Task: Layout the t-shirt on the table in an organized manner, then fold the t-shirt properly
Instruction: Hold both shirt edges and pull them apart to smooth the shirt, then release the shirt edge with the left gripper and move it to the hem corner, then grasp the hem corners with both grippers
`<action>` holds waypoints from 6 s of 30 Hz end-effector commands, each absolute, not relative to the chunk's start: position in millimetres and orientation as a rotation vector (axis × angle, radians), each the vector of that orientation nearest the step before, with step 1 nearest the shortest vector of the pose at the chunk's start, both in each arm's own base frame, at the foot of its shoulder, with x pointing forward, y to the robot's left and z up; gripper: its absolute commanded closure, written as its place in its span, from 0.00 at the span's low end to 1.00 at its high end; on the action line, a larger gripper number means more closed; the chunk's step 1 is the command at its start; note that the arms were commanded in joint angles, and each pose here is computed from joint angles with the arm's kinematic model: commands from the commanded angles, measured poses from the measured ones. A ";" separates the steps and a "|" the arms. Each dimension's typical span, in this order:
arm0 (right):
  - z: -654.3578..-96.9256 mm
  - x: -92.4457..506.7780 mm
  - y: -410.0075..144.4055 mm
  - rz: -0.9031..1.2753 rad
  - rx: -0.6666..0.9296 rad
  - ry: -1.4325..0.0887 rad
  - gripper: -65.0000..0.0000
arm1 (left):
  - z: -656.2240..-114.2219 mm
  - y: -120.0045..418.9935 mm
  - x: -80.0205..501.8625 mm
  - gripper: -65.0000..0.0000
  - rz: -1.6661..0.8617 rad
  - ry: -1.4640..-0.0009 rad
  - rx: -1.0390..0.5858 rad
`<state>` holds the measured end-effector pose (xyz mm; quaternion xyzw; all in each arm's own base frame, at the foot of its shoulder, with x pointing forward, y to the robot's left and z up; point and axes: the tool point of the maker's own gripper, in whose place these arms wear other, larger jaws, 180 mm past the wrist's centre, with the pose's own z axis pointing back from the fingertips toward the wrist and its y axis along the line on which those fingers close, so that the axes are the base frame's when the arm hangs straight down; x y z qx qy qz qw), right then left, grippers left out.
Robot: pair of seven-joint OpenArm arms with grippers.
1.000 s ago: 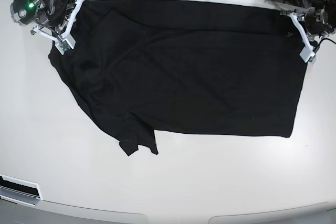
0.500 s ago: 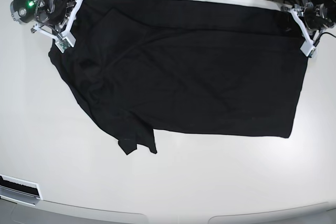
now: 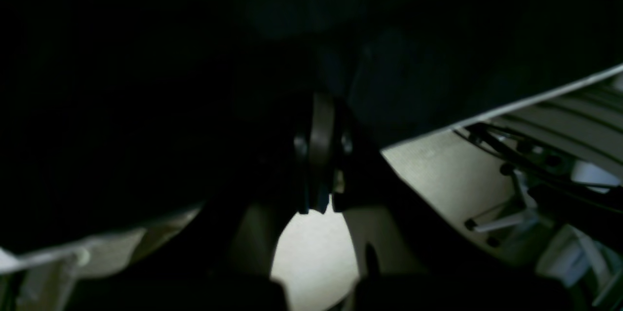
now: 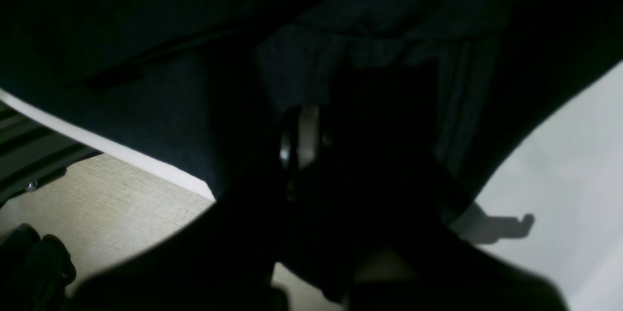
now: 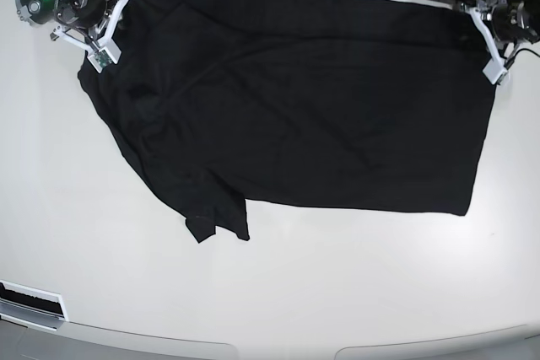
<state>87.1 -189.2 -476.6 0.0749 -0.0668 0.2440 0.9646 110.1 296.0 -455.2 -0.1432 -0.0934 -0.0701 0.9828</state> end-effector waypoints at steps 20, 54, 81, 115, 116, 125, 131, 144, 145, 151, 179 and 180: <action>-478.0 53.1 -209.0 0.513 0.093 0.016 1.00 | -444.6 298.0 102.4 1.00 -0.202 -0.121 -0.263; -457.3 132.0 -234.1 0.462 -0.030 -0.070 0.76 | -357.2 308.6 181.2 1.00 -0.228 -0.434 -0.264; -385.2 182.0 -181.1 0.513 0.042 -0.367 0.76 | -384.3 430.2 329.3 0.41 0.444 -0.767 -0.338; -368.6 218.6 -181.6 0.440 0.008 -0.582 0.64 | -441.1 323.2 395.8 0.83 0.320 -0.834 -0.292; -365.4 227.0 -187.0 0.425 -0.024 -0.618 0.54 | -440.8 326.0 395.1 0.94 0.318 -0.832 -0.284; -364.6 320.1 -234.5 0.203 -0.109 -0.726 0.37 | -447.1 325.0 388.8 1.00 0.283 -0.785 -0.267; -386.9 369.0 -230.4 0.116 0.120 -0.650 0.37 | -446.8 325.5 389.0 1.00 0.284 -0.786 -0.266; -439.7 352.4 -201.9 0.152 0.466 -0.474 0.37 | -444.9 324.3 390.8 1.00 0.286 -0.799 -0.276; -438.1 352.7 -197.7 0.161 0.485 -0.481 0.37 | -444.7 324.4 390.8 1.00 0.287 -0.799 -0.277; -434.9 360.4 -188.6 0.175 0.497 -0.526 0.37 | -444.9 324.7 390.5 1.00 0.287 -0.799 -0.276; -363.8 399.0 -196.2 0.467 0.226 -0.694 1.00 | -381.0 313.1 435.2 1.00 0.176 -0.922 -0.415; -357.7 400.0 -198.2 0.478 0.214 -0.702 1.00 | -376.1 309.9 436.3 1.00 0.163 -0.940 -0.441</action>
